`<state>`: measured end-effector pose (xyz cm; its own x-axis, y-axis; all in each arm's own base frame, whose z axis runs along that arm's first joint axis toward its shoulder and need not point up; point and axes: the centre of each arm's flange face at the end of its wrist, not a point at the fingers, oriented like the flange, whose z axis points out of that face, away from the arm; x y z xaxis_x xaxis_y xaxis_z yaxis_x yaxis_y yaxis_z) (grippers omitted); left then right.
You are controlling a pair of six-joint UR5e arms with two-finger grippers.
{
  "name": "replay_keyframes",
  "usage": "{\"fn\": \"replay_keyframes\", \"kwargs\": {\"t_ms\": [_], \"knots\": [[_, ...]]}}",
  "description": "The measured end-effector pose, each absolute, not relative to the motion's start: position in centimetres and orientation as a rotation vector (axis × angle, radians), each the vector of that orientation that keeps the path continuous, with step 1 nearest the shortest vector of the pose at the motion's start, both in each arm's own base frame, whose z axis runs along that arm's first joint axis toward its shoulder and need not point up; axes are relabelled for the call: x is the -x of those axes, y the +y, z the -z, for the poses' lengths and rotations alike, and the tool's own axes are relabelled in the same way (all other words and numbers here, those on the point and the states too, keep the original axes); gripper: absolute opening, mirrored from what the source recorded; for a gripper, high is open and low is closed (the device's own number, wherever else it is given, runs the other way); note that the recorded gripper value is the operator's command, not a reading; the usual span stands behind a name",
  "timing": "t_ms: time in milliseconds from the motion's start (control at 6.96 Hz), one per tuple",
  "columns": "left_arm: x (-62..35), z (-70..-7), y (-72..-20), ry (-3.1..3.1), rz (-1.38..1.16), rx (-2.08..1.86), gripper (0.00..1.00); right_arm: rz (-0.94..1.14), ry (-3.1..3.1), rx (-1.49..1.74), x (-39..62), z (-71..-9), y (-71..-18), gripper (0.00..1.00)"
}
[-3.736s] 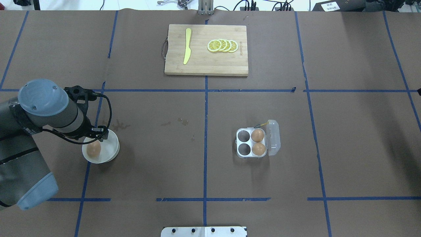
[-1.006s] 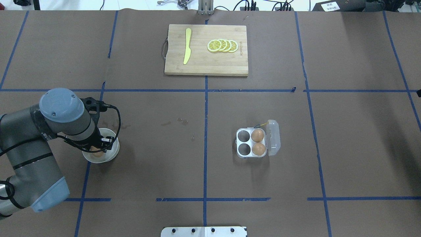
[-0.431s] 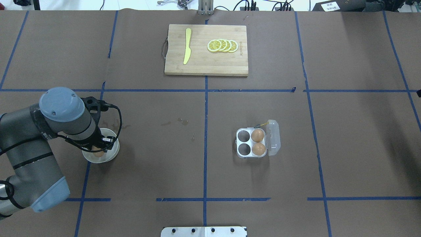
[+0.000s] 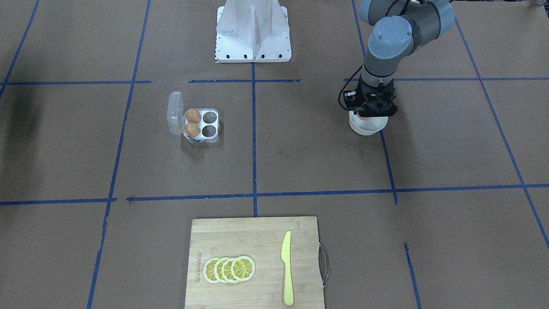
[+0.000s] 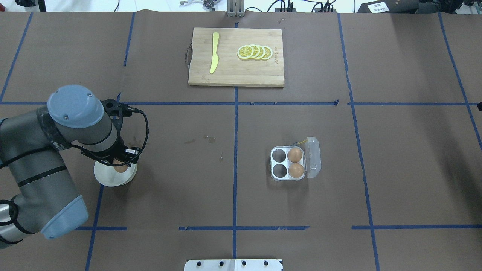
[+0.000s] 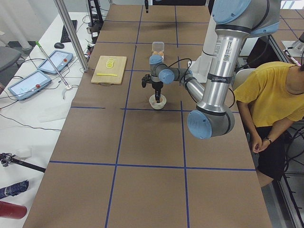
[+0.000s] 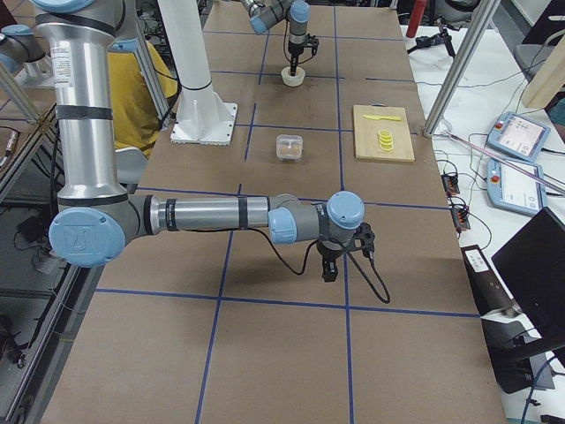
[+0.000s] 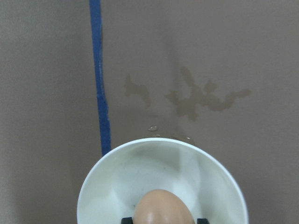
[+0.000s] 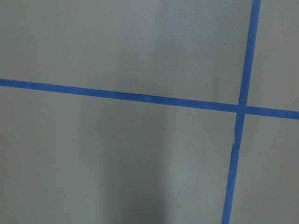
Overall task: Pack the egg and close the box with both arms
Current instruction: 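Lift the egg with the left gripper and carry it to the carton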
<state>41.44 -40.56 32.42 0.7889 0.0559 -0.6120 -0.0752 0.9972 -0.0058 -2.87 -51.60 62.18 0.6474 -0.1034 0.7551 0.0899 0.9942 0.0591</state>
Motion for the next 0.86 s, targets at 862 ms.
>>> {"fn": "replay_keyframes", "kwargs": {"t_ms": [862], "knots": [[-51.8,-17.4,-42.5,0.986,-0.119,-0.064,0.0,0.112,-0.861,-0.016,3.0,-62.2,-51.6,1.0]]}}
